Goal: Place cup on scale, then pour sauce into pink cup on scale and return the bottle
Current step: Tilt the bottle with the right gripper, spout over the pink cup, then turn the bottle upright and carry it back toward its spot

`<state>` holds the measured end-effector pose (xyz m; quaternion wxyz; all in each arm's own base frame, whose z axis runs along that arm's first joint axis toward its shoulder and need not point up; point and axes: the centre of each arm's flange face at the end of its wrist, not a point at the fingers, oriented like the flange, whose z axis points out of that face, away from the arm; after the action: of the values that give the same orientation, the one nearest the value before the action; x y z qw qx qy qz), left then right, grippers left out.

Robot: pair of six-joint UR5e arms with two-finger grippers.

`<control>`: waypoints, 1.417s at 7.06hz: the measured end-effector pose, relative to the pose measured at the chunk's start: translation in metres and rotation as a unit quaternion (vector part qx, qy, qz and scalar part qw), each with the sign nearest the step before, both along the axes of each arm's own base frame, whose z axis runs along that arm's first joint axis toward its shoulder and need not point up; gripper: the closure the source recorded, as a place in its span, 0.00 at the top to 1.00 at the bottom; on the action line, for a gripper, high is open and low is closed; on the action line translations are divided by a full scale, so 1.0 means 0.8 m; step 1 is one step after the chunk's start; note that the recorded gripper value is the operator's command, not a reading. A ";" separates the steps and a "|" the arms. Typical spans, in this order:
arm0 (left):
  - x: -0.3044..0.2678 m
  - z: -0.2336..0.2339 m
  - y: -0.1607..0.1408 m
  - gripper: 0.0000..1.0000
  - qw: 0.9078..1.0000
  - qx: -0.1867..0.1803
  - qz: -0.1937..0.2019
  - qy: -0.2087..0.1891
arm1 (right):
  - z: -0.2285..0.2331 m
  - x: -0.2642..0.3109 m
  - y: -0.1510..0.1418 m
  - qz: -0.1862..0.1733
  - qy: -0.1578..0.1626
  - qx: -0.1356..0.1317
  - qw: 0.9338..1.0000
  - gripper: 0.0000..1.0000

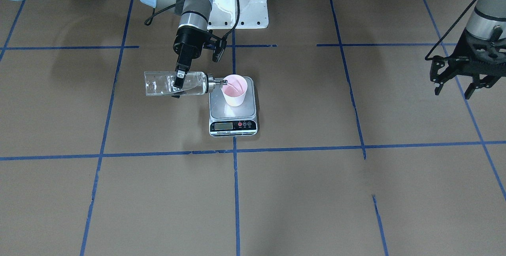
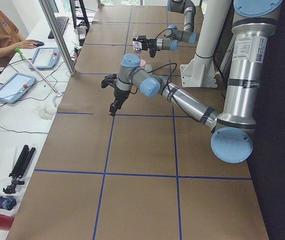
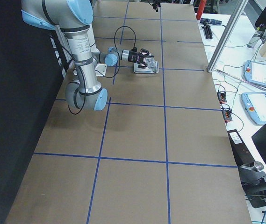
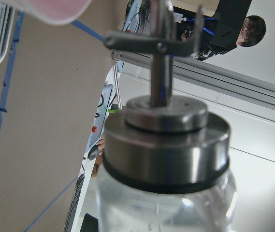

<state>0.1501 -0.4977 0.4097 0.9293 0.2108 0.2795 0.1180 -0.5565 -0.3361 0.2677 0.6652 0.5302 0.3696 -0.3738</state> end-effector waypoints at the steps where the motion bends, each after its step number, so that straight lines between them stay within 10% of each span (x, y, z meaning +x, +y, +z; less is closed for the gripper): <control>1: 0.000 0.000 0.000 0.71 1.000 0.000 0.000 0.000 | -0.008 0.002 0.000 0.000 -0.010 0.001 1.000 0.00; 6: 0.001 -0.001 0.000 0.71 1.000 0.001 0.001 0.001 | 0.004 0.011 0.012 0.010 -0.178 0.002 0.984 0.00; 8: 0.001 -0.003 0.000 0.71 1.000 0.002 0.001 0.001 | 0.017 0.007 0.017 0.025 -0.306 -0.018 0.952 0.00; 10: 0.001 -0.005 0.001 0.71 1.000 0.003 0.000 0.003 | 0.017 0.003 0.021 0.049 -0.445 -0.033 0.894 0.00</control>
<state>0.1506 -0.4968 0.4057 0.9279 0.2138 0.2815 0.1186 -0.5543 -0.3195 0.2810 0.7950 0.5997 0.0484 -0.0779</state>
